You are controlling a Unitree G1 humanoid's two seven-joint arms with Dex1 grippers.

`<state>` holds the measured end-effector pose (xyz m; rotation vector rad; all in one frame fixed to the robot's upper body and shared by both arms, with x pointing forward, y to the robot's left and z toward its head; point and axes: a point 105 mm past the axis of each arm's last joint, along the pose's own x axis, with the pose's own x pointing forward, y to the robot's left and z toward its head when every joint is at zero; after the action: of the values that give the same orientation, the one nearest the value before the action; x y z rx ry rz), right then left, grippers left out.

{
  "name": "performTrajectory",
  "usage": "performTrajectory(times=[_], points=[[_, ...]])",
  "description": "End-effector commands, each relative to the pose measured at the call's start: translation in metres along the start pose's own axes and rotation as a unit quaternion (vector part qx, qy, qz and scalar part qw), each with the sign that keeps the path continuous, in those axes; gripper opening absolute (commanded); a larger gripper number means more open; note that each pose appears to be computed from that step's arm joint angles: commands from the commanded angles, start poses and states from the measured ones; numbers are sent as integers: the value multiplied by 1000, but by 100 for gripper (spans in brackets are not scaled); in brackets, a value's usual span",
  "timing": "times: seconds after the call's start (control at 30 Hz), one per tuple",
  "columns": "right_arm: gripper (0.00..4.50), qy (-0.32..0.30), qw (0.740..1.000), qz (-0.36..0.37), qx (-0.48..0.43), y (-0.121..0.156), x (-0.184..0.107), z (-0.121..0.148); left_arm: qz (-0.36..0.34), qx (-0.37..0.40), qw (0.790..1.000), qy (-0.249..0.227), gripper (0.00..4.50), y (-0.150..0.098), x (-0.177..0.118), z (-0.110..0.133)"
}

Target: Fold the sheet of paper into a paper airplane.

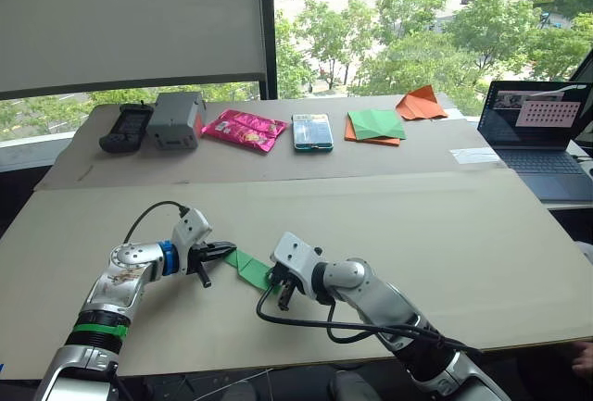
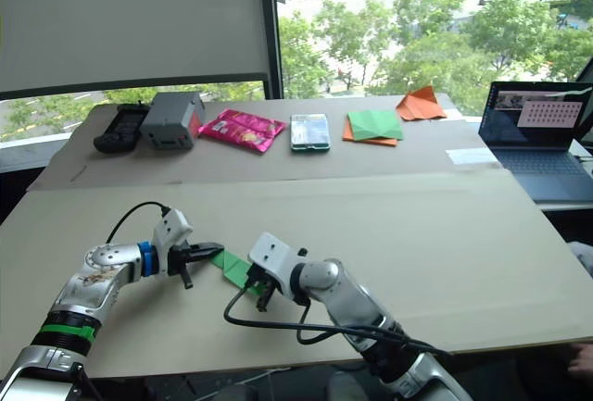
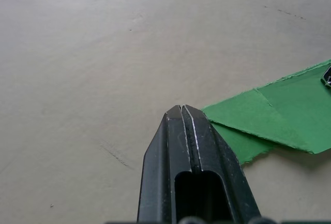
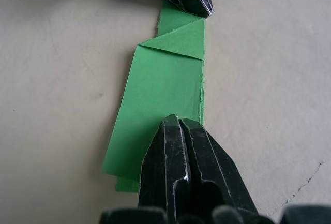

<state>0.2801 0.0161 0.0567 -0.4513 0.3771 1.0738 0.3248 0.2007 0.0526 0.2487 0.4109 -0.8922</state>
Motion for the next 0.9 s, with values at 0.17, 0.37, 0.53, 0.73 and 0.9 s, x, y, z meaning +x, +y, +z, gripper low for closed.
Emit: performTrajectory(times=[0.17,0.37,0.53,0.73,0.9], points=[[3,57,998,-5,22,-2,2,-28,34,-33,999,26,0,13,-15,-13],[3,34,999,0,-3,-3,0,-18,24,-49,997,-47,0,7,-33,21],[3,-22,999,-28,-2,-19,-16,9,-12,-52,996,-66,0,-14,-55,34],[61,-148,987,-64,0,-26,-67,56,-37,-67,995,-59,0,-42,-74,30],[232,-188,981,-37,-33,-12,-95,64,-23,-72,995,-66,26,-46,-79,29]])
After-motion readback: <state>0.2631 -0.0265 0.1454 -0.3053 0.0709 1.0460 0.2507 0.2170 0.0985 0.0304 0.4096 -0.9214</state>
